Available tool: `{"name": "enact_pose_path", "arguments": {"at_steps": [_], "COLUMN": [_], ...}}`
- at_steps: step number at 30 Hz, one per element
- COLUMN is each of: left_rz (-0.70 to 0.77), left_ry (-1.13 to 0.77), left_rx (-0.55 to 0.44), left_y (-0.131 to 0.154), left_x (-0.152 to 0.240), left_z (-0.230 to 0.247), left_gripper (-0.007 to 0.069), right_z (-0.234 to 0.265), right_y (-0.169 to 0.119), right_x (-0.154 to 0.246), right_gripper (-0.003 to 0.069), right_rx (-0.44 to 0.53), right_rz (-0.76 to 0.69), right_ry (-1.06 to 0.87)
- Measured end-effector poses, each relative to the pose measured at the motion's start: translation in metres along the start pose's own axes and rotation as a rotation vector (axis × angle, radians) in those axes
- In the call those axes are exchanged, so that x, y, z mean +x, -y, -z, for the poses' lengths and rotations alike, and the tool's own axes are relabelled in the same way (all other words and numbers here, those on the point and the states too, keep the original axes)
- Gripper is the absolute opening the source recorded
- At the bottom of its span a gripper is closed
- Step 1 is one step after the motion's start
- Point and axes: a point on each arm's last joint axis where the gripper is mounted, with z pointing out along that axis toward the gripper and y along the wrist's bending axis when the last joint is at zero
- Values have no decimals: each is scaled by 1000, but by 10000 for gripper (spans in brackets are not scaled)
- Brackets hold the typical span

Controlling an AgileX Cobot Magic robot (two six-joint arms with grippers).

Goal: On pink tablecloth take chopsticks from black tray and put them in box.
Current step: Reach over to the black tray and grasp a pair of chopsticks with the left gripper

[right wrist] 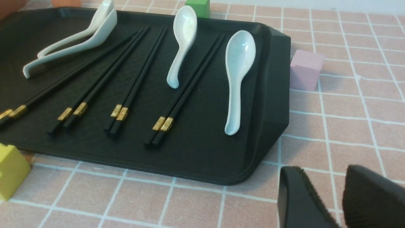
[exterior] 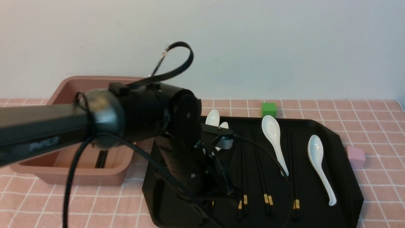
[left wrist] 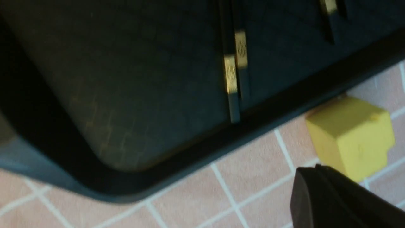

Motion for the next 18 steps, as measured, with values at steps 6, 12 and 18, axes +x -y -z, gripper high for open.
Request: {"name": "enact_pose_path", "arguments": {"at_steps": [6, 12, 18], "left_rz": [-33, -92, -79], "left_ry": [-13, 38, 64], "left_rx": [-39, -103, -123], "left_y": [1, 13, 11], "left_x": [-16, -23, -28], "left_z": [-18, -21, -29], "left_gripper": [126, 197, 261], "right_z": [0, 0, 0], "right_y": [0, 0, 0], "right_x": [0, 0, 0], "right_gripper": [240, 240, 240], "right_rx": [0, 0, 0], "right_rz": [0, 0, 0], "right_ry": [0, 0, 0]}}
